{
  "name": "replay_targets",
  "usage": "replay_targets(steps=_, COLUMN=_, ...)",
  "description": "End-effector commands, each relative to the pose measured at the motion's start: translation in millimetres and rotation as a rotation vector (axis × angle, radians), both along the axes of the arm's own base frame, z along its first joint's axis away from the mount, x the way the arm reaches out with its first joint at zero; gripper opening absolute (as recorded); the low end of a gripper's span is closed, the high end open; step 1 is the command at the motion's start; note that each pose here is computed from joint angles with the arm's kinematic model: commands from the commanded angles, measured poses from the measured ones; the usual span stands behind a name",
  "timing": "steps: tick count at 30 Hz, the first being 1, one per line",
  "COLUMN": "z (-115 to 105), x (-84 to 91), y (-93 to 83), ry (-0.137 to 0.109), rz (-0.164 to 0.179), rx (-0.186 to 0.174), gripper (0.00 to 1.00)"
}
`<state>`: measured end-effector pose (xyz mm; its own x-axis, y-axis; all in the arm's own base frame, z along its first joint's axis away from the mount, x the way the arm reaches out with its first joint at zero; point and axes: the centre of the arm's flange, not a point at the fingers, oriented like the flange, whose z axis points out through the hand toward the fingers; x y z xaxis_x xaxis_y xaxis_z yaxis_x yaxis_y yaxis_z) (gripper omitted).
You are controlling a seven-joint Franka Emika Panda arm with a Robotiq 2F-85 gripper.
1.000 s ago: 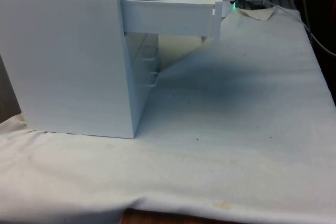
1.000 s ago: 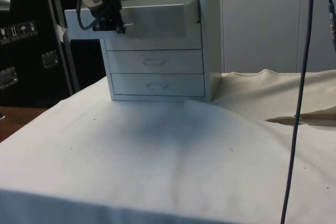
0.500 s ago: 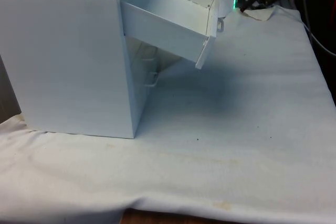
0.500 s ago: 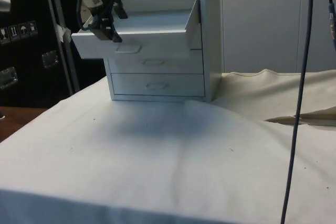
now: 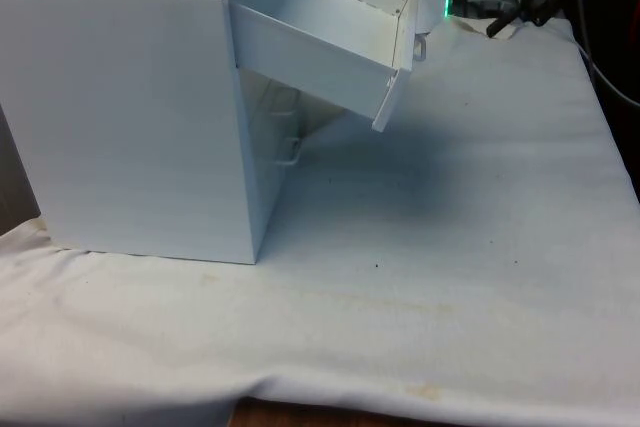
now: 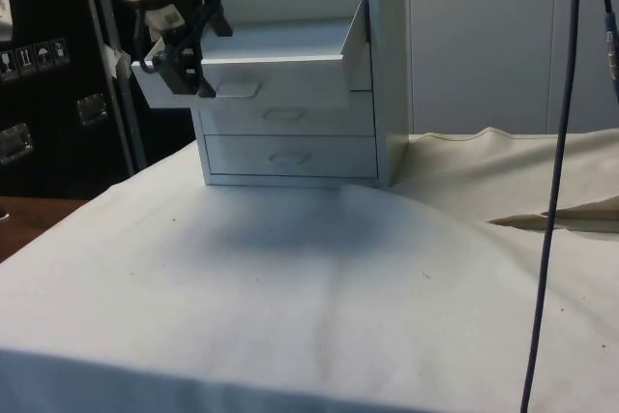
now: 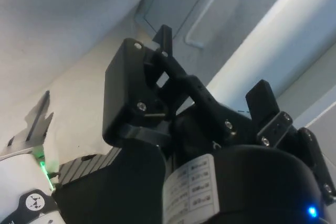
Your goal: Open the drawer, then close it.
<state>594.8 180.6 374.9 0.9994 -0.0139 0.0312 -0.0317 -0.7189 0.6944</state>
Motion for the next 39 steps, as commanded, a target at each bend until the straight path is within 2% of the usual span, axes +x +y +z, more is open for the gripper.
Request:
replay_targets(steps=1, z=-2.3, x=0.1, y=2.8, ry=0.000, rz=-0.006, rx=0.016, gripper=1.00)
replay_targets(steps=7, z=-11.1, x=-0.9, y=11.8, ry=-0.016, rz=-0.019, rx=0.037, gripper=1.00)
replay_targets(steps=8, z=-11.5, x=-1.6, y=12.0, ry=-0.018, rz=-0.019, rx=0.028, gripper=1.00)
replay_targets(steps=9, z=-13.6, x=-1.0, y=13.6, ry=-0.021, rz=-0.024, rx=0.044, gripper=1.00)
replay_targets(steps=13, z=-19.6, x=-1.2, y=16.1, ry=-0.024, rz=-0.027, rx=0.044, gripper=1.00)
replay_targets(steps=17, z=-21.2, x=-0.9, y=13.4, ry=-0.021, rz=-0.032, rx=0.028, gripper=1.00)
replay_targets(steps=26, z=-37.5, x=5.8, y=-1.5, ry=-0.015, rz=-0.017, rx=0.030, gripper=1.00)
replay_targets(steps=27, z=-37.6, x=5.7, y=-1.1, ry=-0.012, rz=-0.026, rx=0.021, gripper=1.00)
replay_targets(steps=29, z=-38.7, x=6.1, y=-2.7, ry=-0.014, rz=-0.016, rx=0.031, gripper=0.99)
replay_targets(steps=30, z=-39.1, x=6.3, y=-3.2, ry=-0.014, rz=-0.015, rx=0.032, gripper=0.90)
replay_targets(steps=37, z=-40.4, x=6.4, y=-4.3, ry=-0.015, rz=-0.013, rx=0.034, gripper=0.49)
replay_targets(steps=38, z=-40.3, x=6.2, y=-4.1, ry=-0.012, rz=-0.023, rx=0.025, gripper=0.44)
replay_targets(steps=39, z=-40.4, x=6.6, y=-4.9, ry=-0.014, rz=-0.013, rx=0.034, gripper=0.38)
